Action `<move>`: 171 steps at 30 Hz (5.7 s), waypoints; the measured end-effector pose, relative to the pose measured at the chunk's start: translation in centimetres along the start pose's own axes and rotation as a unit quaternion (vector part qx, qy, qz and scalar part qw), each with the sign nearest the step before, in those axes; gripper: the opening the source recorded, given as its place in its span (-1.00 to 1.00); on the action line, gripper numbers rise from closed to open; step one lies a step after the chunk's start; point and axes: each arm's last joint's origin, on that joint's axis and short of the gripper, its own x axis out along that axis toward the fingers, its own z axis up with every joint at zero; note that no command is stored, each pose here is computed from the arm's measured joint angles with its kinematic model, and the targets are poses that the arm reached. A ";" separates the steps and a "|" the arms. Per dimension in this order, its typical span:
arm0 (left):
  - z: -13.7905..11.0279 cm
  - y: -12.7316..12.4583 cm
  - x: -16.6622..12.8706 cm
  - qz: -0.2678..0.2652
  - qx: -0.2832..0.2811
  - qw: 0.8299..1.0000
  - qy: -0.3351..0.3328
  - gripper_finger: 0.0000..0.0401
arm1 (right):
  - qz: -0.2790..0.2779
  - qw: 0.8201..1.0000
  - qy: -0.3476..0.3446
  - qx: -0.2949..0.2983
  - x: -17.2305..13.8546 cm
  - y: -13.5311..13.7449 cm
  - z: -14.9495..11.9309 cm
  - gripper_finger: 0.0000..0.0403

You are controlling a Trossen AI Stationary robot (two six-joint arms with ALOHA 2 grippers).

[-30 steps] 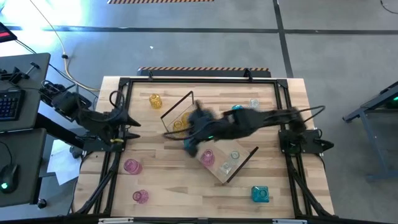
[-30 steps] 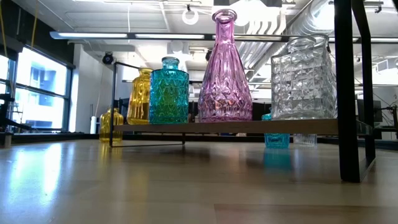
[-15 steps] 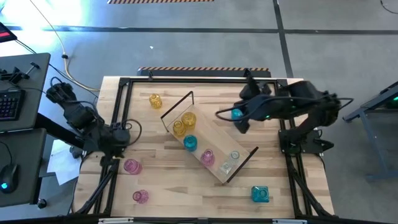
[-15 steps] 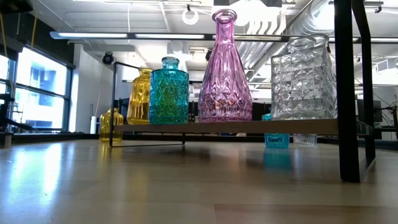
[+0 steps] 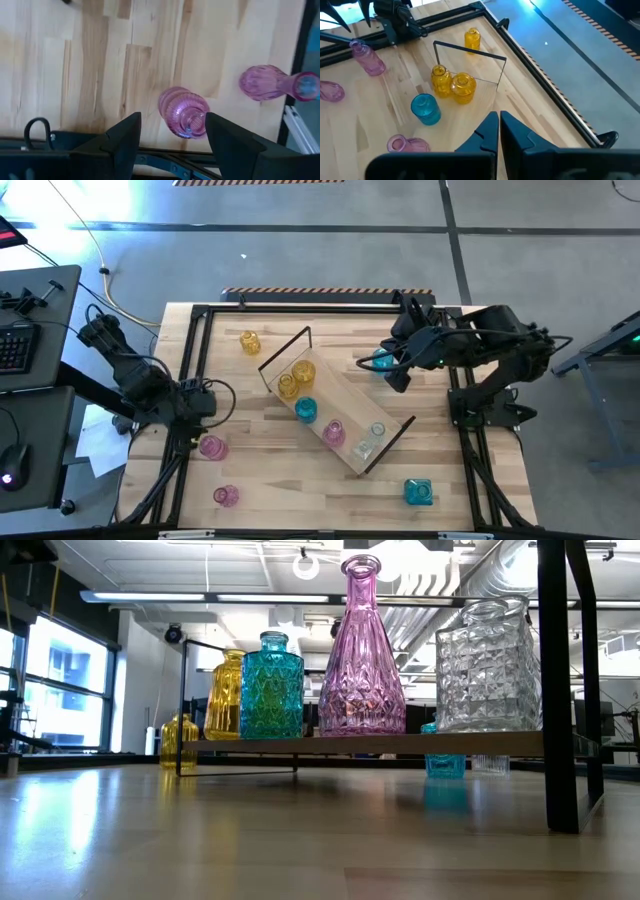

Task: Sort vases onto shelf
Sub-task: Put the top pink crystal vase on the shelf

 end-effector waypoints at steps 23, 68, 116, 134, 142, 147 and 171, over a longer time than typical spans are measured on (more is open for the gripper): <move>-0.9 -1.8 3.6 0.006 -0.017 0.998 0.056 0.23 | 0.012 1.000 0.003 0.014 -0.2 0.3 -0.2 -1.00; -2.0 -2.0 7.0 -0.021 0.003 0.997 0.069 -0.85 | 0.002 1.000 -0.003 0.021 -0.2 0.3 -0.2 -1.00; 17.6 -0.5 -9.3 0.005 0.076 0.992 -0.100 -0.92 | 0.055 0.998 0.021 0.007 -0.8 0.2 -0.4 -1.00; 27.8 3.8 -5.4 0.034 0.132 0.982 -0.133 -0.92 | 0.071 0.997 0.032 0.008 -0.8 0.2 -0.6 -1.00; 30.8 4.9 -2.9 0.021 0.137 0.976 -0.166 -0.92 | -0.010 0.992 0.117 0.037 2.5 -1.5 -4.7 -1.00; 31.4 5.7 -1.9 0.013 0.133 0.979 -0.156 -0.92 | -0.010 0.986 0.139 0.091 4.2 -3.0 -8.5 -1.00; 34.3 7.2 4.5 -0.019 0.117 0.987 -0.111 -0.92 | 0.151 0.946 0.116 0.261 15.3 -5.6 -16.0 -1.00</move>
